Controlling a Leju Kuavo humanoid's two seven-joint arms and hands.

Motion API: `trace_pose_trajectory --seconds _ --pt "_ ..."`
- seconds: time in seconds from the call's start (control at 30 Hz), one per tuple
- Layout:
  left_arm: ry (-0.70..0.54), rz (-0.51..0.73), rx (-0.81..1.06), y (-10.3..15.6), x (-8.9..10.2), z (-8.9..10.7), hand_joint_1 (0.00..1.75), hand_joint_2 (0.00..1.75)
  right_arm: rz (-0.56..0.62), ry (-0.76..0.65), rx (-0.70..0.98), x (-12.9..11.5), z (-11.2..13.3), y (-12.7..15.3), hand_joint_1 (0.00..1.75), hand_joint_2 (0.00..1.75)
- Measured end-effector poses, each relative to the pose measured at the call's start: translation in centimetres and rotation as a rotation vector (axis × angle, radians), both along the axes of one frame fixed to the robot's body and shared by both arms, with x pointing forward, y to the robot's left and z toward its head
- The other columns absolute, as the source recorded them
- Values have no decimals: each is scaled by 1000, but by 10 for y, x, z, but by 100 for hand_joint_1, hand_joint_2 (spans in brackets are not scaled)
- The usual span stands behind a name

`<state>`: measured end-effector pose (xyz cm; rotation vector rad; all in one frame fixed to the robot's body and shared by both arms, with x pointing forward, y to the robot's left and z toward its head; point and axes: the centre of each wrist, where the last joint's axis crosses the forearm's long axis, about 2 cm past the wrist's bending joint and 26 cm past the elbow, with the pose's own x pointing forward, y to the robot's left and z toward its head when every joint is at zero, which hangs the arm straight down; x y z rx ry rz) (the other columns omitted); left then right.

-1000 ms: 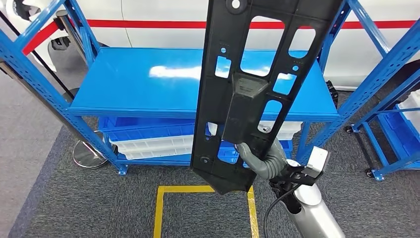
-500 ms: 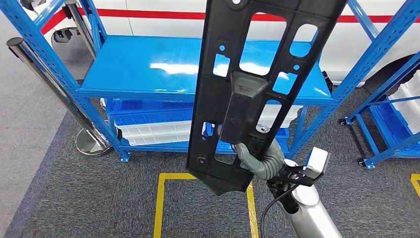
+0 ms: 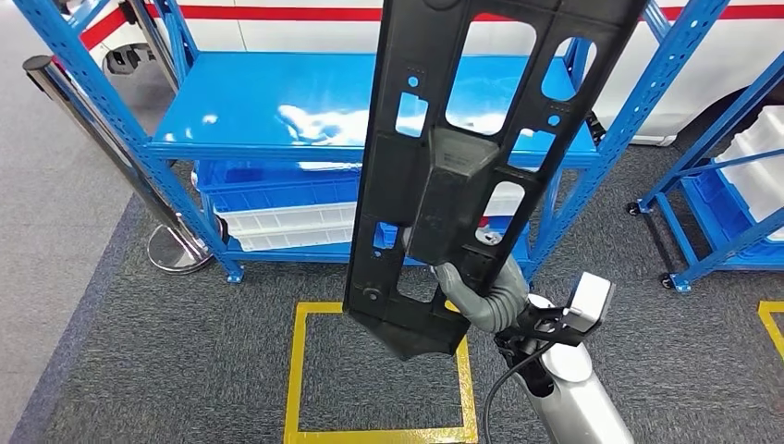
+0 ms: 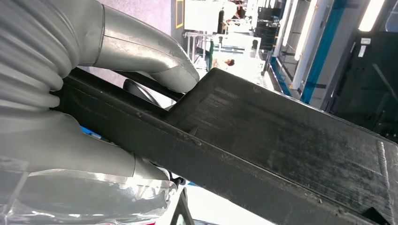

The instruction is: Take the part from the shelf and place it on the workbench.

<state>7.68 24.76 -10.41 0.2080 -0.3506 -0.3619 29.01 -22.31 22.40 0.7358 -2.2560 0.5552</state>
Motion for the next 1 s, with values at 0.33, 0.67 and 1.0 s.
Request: trace_pose_trajectory --seconds 0.33,0.67,1.0 --pt "-6 -16 9 -1 -3 0 0 175 -1 -15 1 -1 1 2 175 175" --pt "-1 -25 6 -5 -5 0 0 175 -55 -43 -31 -2 4 7 175 175" --pt "2 -35 10 -5 -4 0 0 175 -70 -38 -24 -5 2 10 175 175"
